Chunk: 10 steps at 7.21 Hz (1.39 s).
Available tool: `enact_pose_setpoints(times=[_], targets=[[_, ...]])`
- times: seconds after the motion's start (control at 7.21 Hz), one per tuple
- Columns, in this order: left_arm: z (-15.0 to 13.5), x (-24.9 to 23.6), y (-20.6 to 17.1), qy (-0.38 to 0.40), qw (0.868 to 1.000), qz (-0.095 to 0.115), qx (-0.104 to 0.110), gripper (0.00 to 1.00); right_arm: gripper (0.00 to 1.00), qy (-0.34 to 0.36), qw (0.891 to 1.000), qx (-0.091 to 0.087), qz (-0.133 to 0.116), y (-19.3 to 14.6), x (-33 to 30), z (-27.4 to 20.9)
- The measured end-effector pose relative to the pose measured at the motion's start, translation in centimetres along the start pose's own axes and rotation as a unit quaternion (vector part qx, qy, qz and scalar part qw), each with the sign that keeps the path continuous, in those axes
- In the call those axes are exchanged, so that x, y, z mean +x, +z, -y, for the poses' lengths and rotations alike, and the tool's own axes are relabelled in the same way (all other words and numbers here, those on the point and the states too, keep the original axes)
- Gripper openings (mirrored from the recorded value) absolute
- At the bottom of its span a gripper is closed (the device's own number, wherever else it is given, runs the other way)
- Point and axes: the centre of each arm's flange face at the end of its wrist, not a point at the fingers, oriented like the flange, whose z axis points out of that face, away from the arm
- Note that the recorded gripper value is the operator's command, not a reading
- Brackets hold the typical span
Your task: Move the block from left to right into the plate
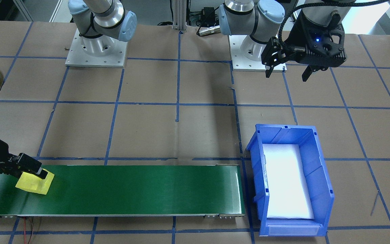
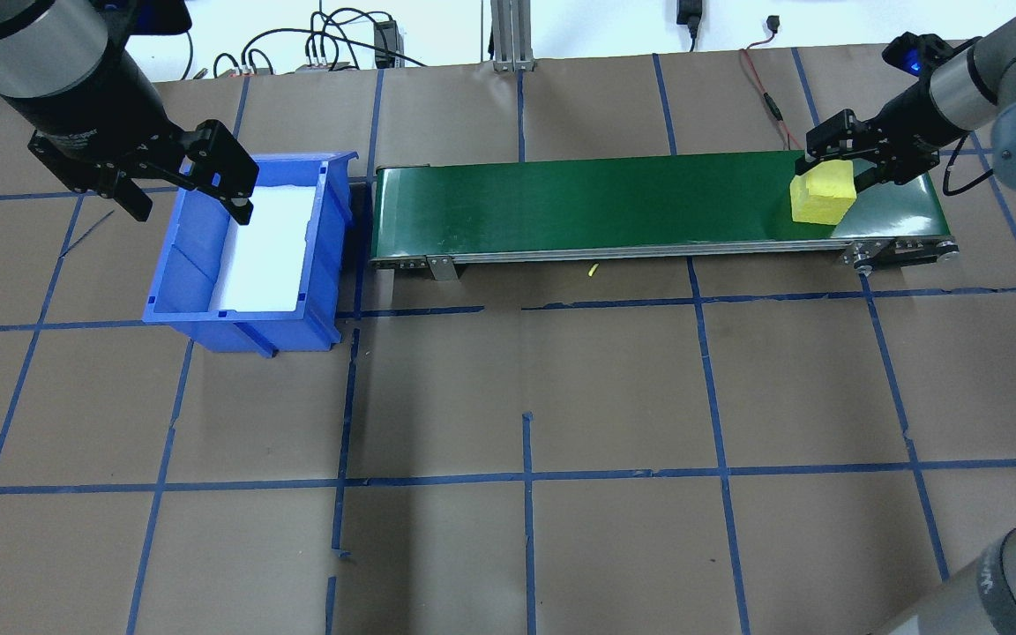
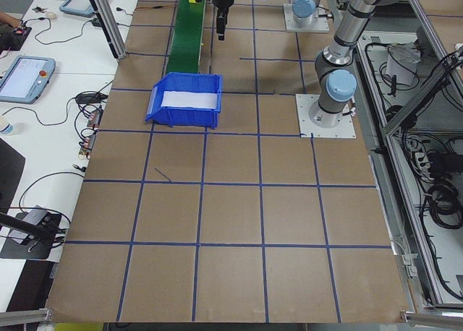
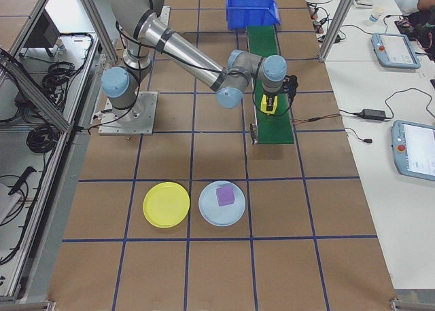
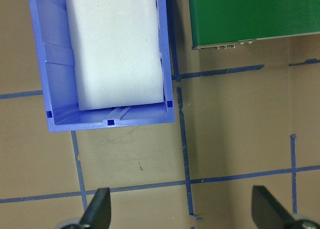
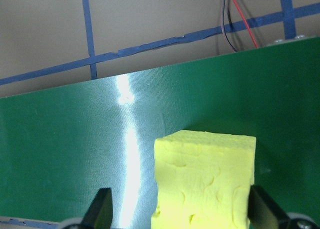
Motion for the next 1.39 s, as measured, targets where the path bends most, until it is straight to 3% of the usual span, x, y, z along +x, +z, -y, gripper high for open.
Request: enact_pose_setpoints(times=[0.28, 0.42, 0.56, 0.83, 1.11, 1.25, 1.39], targets=[[0.0, 0.0, 0.0, 0.000, 1.000, 0.000, 0.000, 1.00, 0.88, 0.001, 1.000, -0.002, -0.006, 1.1, 1.1, 0.2], [0.0, 0.0, 0.0, 0.000, 1.000, 0.000, 0.000, 1.00, 0.70, 0.001, 1.000, -0.004, -0.015, 1.3, 1.4, 0.2], [0.0, 0.0, 0.0, 0.000, 1.000, 0.000, 0.000, 1.00, 0.39, 0.002, 1.000, -0.007, -0.026, 1.3, 1.8, 0.2], [0.0, 0.0, 0.0, 0.000, 1.000, 0.000, 0.000, 1.00, 0.20, 0.003, 0.998, -0.015, -0.067, 0.6, 3.0, 0.1], [0.0, 0.0, 0.0, 0.000, 1.000, 0.000, 0.000, 1.00, 0.16, 0.023, 0.994, -0.020, -0.102, -3.4, 7.9, -1.0], [0.0, 0.0, 0.0, 0.000, 1.000, 0.000, 0.000, 1.00, 0.16, 0.041, 0.993, -0.038, -0.100, -6.6, 11.5, -3.1], [0.0, 0.0, 0.0, 0.000, 1.000, 0.000, 0.000, 1.00, 0.09, 0.048, 0.993, -0.058, -0.092, -9.7, 15.2, -6.2]])
